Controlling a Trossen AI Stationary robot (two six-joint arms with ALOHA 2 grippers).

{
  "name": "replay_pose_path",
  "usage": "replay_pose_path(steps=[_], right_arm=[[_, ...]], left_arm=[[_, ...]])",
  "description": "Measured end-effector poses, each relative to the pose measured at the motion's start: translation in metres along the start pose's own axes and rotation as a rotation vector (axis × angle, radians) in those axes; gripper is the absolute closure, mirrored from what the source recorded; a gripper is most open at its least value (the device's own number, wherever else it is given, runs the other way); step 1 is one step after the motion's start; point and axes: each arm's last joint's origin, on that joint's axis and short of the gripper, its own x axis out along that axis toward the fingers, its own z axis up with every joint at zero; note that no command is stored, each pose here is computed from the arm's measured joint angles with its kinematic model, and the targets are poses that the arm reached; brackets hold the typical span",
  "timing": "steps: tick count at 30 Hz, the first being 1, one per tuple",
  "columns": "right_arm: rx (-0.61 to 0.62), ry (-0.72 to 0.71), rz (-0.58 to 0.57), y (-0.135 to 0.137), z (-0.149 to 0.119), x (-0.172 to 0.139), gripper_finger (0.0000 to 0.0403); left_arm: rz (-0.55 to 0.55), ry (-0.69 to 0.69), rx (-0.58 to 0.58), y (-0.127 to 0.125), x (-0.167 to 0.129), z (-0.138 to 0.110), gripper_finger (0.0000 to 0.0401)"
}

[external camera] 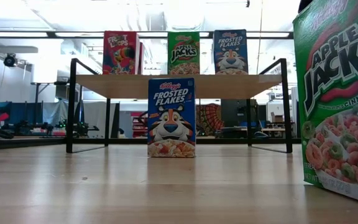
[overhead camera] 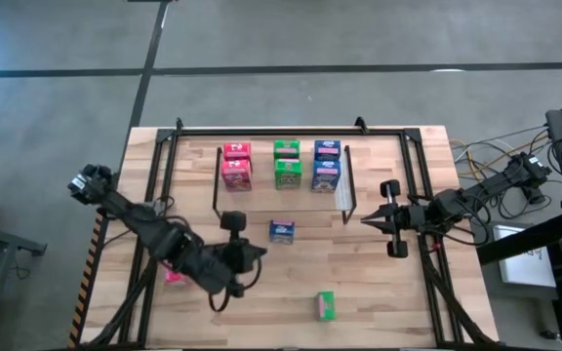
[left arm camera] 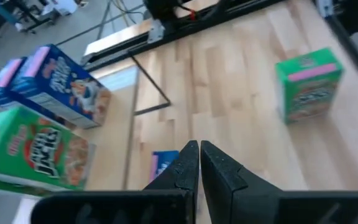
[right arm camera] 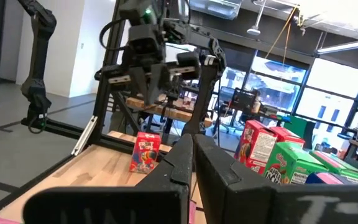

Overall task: Stack cereal on shelf
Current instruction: Put the left red cereal box on the shelf, aligned with the other red cereal boxes

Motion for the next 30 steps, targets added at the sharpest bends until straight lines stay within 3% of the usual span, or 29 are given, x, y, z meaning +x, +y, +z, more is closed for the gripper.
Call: replay_pose_path(steps=[7, 18, 23, 30], right_arm=[[0.001, -0.001, 0.000, 0.000, 0.000, 0.000, 0.0394], [0.001, -0.015, -0.005, -0.001, 0.002, 0.000, 0.0394], [-0.010, -0.017, -0.006, -0.001, 0.002, 0.000, 0.0394], [-0.056, -0.050, -0.019, -0.002, 0.005, 0.000, 0.0394]], left_arm=[[-0.021, 0.017, -0.066, -0.012, -0.001, -0.006, 0.0401], [-0.036, 0.106, -0.040, -0.028, 0.015, -0.017, 0.0401], [-0.087, 0.202, -0.189, -0.023, 0.013, -0.020, 0.0395], [-0.074, 0.499, -0.461, -0.007, 0.012, -0.038, 0.0362]])
